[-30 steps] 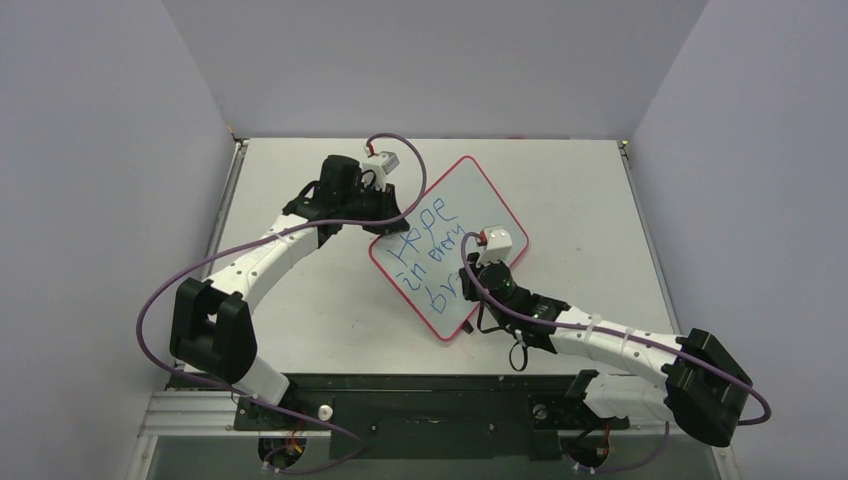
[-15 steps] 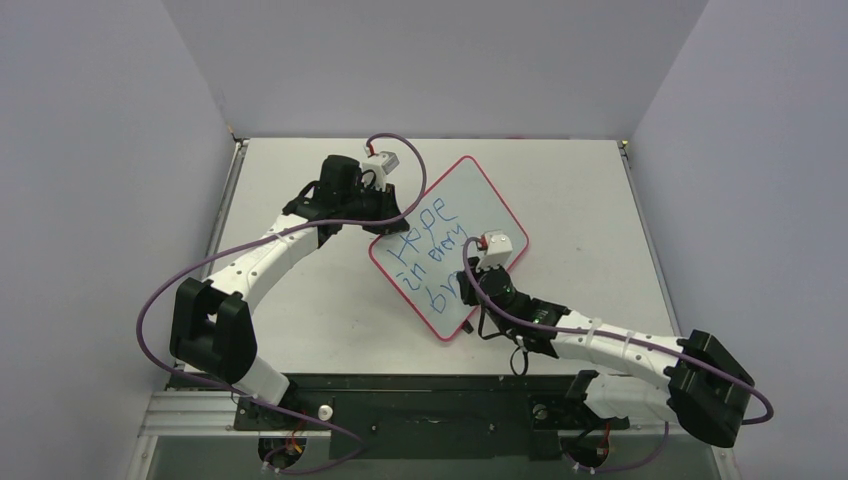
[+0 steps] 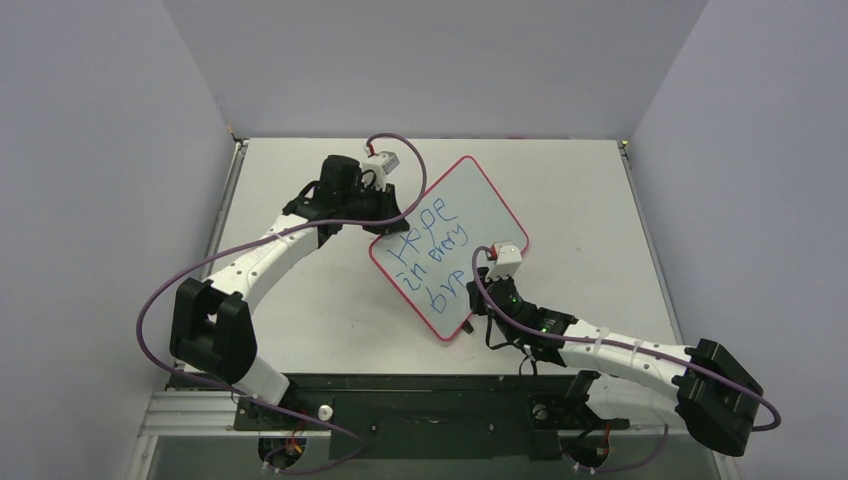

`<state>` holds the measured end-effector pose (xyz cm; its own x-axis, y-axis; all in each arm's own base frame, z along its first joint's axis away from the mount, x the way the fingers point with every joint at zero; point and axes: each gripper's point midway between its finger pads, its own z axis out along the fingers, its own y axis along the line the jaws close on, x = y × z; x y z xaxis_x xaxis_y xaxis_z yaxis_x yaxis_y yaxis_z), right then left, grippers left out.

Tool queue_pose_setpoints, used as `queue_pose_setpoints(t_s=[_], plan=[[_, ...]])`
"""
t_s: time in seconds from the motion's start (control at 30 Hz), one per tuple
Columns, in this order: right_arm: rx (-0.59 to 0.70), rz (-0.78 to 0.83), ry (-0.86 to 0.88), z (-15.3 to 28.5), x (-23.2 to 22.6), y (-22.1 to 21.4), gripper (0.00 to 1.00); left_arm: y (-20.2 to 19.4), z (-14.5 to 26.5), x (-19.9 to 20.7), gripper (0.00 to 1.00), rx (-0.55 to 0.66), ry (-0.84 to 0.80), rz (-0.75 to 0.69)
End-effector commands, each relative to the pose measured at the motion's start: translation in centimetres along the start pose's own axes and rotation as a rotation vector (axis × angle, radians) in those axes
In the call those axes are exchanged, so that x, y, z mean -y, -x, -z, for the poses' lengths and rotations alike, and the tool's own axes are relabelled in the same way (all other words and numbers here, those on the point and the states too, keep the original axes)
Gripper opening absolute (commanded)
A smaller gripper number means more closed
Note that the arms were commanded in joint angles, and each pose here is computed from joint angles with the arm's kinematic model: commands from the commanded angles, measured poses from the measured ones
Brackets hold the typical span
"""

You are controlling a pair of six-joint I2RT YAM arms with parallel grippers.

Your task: Write a sentence on the whiteboard

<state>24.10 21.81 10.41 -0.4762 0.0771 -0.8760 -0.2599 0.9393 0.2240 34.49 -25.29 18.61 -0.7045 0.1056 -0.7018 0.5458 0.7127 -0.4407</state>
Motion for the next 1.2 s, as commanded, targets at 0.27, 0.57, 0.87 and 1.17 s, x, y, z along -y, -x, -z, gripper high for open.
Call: queue_pose_setpoints(t_s=[0.27, 0.57, 0.87, 1.17], plan=[[0.05, 0.03, -0.087, 0.0, 1.1, 3.0, 0.0, -1.0, 0.6, -1.8, 0.0, -0.044, 0.117, -0.073], [0.11, -0.08, -0.085, -0.7, 2.5, 5.9, 0.0, -1.0, 0.6, -1.6, 0.0, -0.043, 0.109, -0.072], [0.12, -0.144, -0.023, -1.7, 3.0, 7.0, 0.0, -1.1, 0.5, -1.5, 0.0, -0.045, 0.105, -0.072], [0.104, -0.149, 0.028, -2.6, 1.8, 6.9, 0.0, -1.1, 0.5, -1.5, 0.0, -0.045, 0.104, -0.072]])
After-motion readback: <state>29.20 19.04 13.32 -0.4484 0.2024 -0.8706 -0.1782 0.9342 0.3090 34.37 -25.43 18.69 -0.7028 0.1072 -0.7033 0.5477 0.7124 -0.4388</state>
